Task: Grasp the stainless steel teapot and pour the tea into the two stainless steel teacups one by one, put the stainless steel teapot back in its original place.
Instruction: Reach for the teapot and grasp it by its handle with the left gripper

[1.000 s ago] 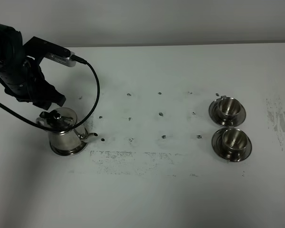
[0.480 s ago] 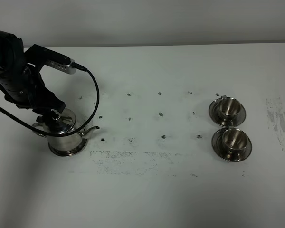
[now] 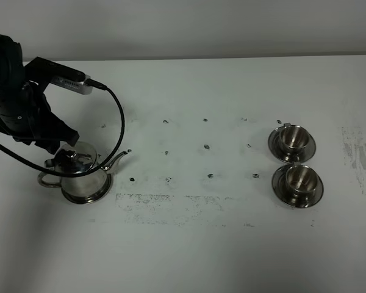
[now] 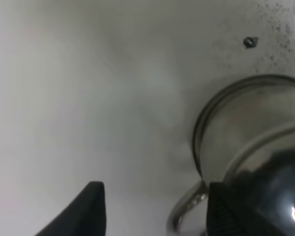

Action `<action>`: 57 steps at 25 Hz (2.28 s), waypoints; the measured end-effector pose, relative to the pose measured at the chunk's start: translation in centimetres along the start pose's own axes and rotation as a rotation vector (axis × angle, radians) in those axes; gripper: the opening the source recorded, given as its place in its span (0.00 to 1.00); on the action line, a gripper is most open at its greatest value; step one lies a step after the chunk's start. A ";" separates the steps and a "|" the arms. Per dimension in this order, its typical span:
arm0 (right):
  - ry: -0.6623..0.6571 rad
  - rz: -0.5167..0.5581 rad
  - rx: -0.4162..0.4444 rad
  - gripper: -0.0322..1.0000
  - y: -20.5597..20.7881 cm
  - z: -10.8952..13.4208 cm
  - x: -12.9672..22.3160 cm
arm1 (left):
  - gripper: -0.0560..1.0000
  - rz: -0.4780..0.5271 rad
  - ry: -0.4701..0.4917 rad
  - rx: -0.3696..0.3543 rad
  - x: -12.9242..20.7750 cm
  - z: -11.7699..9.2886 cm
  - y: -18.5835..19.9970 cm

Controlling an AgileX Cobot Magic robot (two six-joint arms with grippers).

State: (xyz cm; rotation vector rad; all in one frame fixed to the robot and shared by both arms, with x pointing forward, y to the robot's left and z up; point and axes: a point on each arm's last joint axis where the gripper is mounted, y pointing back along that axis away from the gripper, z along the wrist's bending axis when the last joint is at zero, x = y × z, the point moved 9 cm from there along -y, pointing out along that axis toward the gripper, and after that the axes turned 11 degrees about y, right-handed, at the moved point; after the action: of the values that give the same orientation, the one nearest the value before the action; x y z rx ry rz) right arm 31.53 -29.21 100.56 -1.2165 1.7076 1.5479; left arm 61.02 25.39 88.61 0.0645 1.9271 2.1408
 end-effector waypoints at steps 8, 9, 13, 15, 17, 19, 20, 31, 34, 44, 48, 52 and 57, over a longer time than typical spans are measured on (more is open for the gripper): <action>0.000 0.000 -0.001 0.53 0.0 0.0 0.0 | 0.48 0.058 0.000 -0.003 1.2 0.1 0.5; 0.000 0.000 -0.001 0.53 0.0 0.0 0.0 | 0.48 0.064 -0.006 -0.005 1.3 0.1 0.5; 0.000 0.000 -0.001 0.53 0.0 0.0 0.0 | 0.48 0.068 -0.093 -0.020 1.4 0.5 0.5; 0.000 0.000 -0.001 0.53 0.0 0.0 0.0 | 0.48 0.069 -0.135 -0.018 1.4 0.5 0.5; 0.000 0.000 -0.001 0.53 0.0 0.0 0.0 | 0.48 0.065 -0.157 -0.020 1.4 0.6 0.4; 0.000 0.000 -0.001 0.53 0.0 0.0 0.0 | 0.48 0.059 -0.169 -0.023 1.5 0.8 0.0; 0.000 0.000 -0.001 0.53 0.0 0.0 0.0 | 0.48 0.054 -0.181 -0.027 1.5 1.0 -0.3; 0.000 0.000 -0.001 0.53 0.0 0.0 0.0 | 0.48 -0.037 -0.274 -0.060 1.1 2.5 -2.2; 0.000 0.000 -0.001 0.53 0.0 0.0 0.0 | 0.48 -0.025 -0.273 -0.058 1.3 2.5 -2.2; 0.000 0.000 -0.001 0.53 0.0 0.0 0.0 | 0.48 0.017 -0.303 -0.030 2.1 2.1 -2.2; 0.000 0.000 -0.001 0.53 0.0 0.0 0.0 | 0.47 0.018 -0.334 -0.022 2.2 2.0 -2.2; 0.000 0.000 -0.001 0.53 0.0 0.0 0.0 | 0.44 0.018 -0.360 -0.015 2.2 1.9 -2.2; 0.000 0.000 -0.001 0.53 0.0 0.0 0.0 | 0.41 0.019 -0.347 0.006 2.3 1.5 -2.2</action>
State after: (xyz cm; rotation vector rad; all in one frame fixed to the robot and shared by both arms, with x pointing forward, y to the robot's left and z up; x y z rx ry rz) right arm 31.53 -29.19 100.56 -1.2166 1.7068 1.5486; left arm 59.49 27.54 86.31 0.4275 1.7362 1.9781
